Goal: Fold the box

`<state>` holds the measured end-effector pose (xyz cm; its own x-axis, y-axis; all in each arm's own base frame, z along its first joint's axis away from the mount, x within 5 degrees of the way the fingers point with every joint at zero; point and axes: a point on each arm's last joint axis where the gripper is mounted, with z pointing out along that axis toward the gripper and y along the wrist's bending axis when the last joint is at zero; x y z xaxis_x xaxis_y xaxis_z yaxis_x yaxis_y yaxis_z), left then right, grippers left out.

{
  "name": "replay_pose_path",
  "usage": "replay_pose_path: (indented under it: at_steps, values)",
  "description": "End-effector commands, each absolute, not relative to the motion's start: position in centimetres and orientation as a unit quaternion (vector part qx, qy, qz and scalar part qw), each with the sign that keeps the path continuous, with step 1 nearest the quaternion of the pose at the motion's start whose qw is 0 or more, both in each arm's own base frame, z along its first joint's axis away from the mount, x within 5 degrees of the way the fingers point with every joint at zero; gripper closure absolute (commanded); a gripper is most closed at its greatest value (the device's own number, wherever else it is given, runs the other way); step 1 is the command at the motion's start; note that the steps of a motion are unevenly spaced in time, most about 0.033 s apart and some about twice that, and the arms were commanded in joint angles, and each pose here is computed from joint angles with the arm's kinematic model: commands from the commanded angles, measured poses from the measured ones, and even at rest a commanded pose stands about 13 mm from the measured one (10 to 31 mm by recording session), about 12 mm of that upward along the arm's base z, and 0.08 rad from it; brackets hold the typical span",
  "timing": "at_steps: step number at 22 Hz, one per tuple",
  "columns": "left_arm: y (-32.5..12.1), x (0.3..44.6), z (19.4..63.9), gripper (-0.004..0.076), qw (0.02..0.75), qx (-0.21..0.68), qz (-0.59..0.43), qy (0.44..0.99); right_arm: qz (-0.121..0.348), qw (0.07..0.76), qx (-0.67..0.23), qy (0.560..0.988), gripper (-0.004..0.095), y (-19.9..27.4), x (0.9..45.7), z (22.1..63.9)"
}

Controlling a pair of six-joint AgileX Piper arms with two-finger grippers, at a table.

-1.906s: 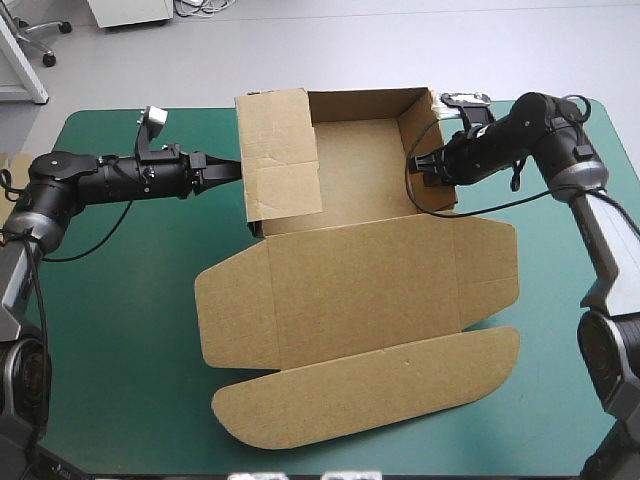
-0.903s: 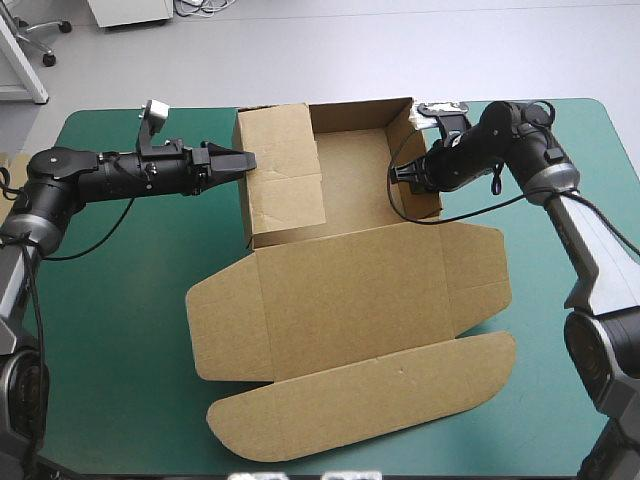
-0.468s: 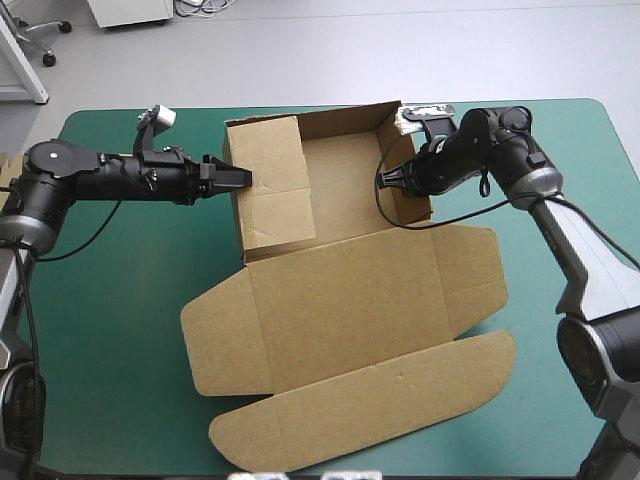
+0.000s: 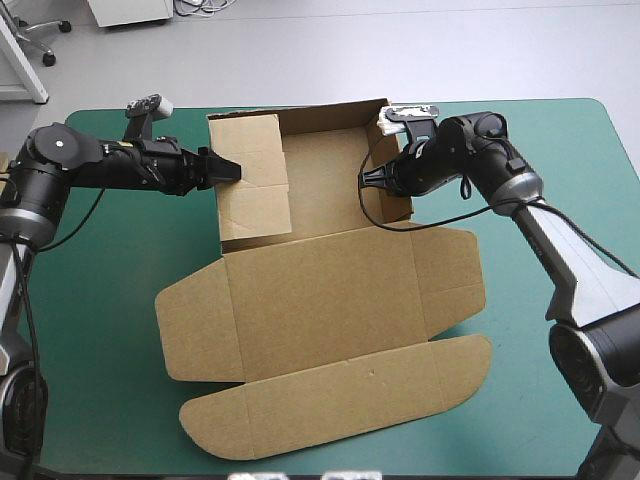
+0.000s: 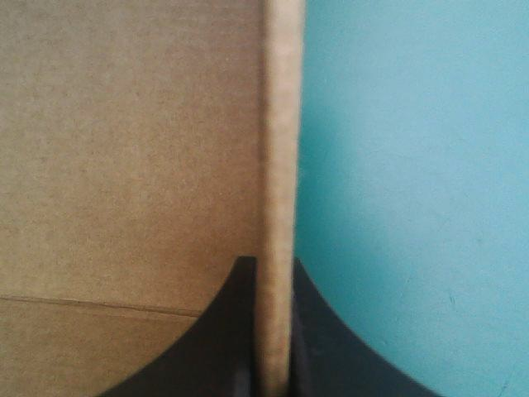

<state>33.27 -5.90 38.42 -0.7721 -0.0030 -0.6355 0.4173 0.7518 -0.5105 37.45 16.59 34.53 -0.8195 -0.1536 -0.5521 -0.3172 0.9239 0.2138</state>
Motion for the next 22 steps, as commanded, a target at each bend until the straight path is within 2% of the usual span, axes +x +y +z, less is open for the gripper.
replay_pose_path:
  at_steps: [1, 8, 13, 17, 22]
  values:
    - [-7.1, 32.3, 41.1, 0.0274, 0.365, 0.122, -0.307, 0.871, 0.187, 0.335, -0.112, 0.917, 0.0930, 17.3, 36.3, 38.1]
    - [-8.8, 32.4, 40.2, 0.0288, 0.373, 0.131, -0.197, 0.897, 0.176, 0.328, -0.113, 0.921, 0.0920, 18.0, 35.7, 38.0]
    - [-9.6, 32.7, 39.4, 0.0292, 0.362, 0.118, -0.172, 0.909, 0.164, 0.343, -0.133, 0.915, 0.0920, 20.0, 34.7, 38.9]
    - [-9.8, 32.5, 39.1, 0.0293, 0.360, 0.112, -0.097, 0.921, 0.133, 0.361, -0.142, 0.912, 0.0920, 21.2, 33.8, 39.7]
    - [-10.0, 32.9, 38.8, 0.0298, 0.370, 0.096, -0.065, 0.922, 0.100, 0.368, -0.144, 0.913, 0.0920, 21.1, 33.7, 39.6]
